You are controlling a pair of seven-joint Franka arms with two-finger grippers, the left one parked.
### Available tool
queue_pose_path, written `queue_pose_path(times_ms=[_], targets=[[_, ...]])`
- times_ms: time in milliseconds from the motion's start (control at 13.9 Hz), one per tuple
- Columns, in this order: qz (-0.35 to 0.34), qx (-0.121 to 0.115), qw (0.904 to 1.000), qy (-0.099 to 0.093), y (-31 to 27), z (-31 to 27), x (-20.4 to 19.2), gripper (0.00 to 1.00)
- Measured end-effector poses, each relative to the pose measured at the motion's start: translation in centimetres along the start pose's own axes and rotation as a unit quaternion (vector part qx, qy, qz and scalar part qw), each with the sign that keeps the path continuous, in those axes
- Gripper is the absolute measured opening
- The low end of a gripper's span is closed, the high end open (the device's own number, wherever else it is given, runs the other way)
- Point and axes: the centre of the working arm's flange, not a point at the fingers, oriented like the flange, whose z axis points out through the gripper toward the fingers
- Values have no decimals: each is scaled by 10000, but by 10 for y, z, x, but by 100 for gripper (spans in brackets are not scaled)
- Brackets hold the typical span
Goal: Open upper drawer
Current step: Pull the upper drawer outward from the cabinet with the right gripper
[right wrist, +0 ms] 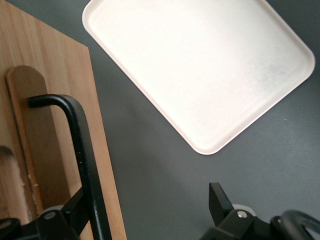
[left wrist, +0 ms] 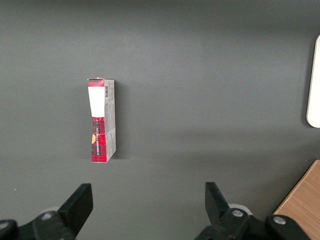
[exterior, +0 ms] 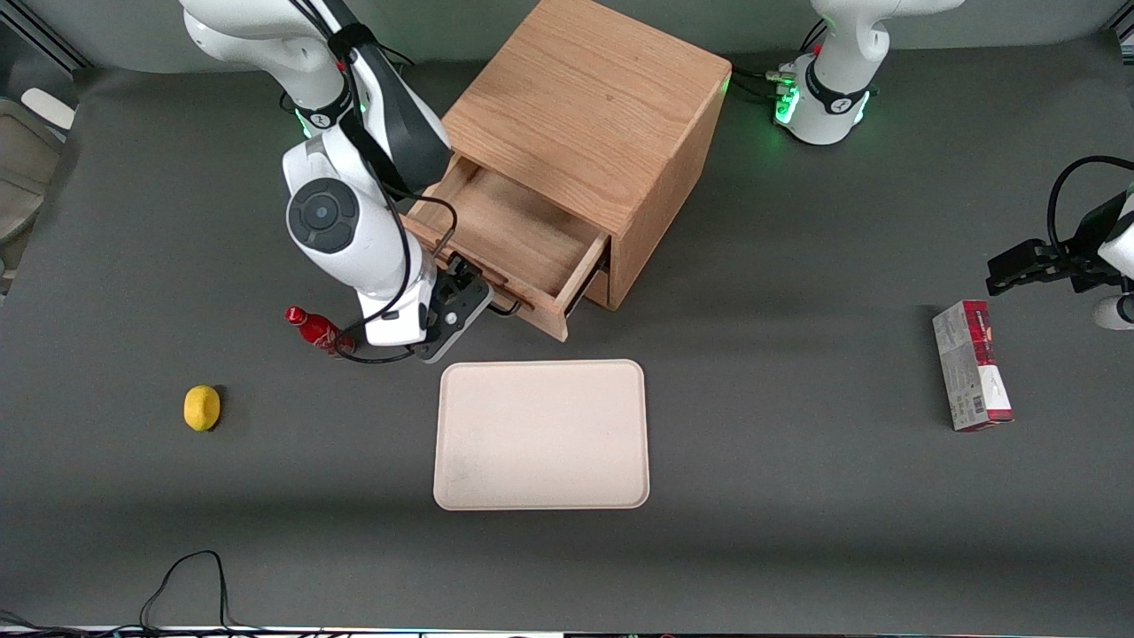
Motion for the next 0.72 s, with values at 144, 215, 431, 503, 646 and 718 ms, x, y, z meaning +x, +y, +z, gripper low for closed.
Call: queue_pose_path(times_ms=[144, 215, 431, 503, 646, 718], targets=[[22, -19, 10000, 25, 11, -1, 2, 100], [45, -28, 10000, 37, 15, -1, 3, 100], [145, -56, 9998, 76, 33, -2, 3, 100], [181, -66, 9998, 92, 39, -3, 3, 100], [226, -82, 9996, 112, 47, -4, 4, 100], [245, -88, 9996, 119, 50, -4, 4, 100]])
